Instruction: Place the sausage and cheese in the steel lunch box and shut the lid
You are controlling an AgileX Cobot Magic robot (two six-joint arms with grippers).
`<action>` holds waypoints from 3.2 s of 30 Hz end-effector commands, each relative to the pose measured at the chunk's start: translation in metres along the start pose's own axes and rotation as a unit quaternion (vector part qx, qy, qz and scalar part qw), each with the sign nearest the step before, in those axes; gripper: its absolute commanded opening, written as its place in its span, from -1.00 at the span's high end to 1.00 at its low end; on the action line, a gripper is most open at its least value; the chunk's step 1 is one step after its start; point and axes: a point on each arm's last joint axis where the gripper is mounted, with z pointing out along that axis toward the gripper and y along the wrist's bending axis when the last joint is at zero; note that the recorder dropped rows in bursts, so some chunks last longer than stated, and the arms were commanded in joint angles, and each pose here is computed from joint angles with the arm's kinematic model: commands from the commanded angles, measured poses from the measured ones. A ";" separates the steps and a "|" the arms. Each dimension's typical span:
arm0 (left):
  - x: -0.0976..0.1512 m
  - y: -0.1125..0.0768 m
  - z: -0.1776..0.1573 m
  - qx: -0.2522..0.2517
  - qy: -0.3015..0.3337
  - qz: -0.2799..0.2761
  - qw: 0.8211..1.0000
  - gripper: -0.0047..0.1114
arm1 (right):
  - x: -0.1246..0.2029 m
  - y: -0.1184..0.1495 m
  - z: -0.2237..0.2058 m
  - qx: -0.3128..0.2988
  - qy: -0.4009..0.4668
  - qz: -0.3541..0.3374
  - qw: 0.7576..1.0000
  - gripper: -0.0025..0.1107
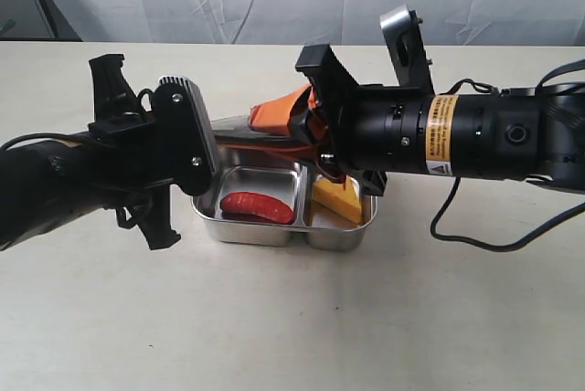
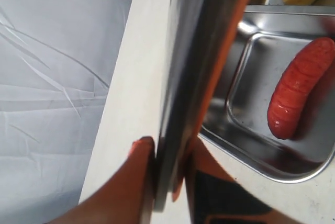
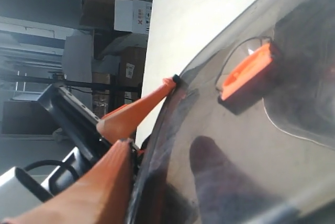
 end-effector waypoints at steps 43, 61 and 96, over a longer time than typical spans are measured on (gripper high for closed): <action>0.006 0.004 -0.025 0.002 0.010 -0.168 0.986 0.02 | -0.037 -0.049 -0.016 0.201 -0.091 -0.082 0.972 0.97; 0.024 0.015 -0.028 -0.083 0.087 -0.255 0.959 -0.01 | -0.049 0.010 -0.011 -0.033 -0.039 -0.271 0.961 0.97; 0.054 0.054 -0.003 0.033 0.036 -0.509 0.859 0.92 | -0.053 -0.072 0.012 -0.119 0.166 -0.243 0.948 0.97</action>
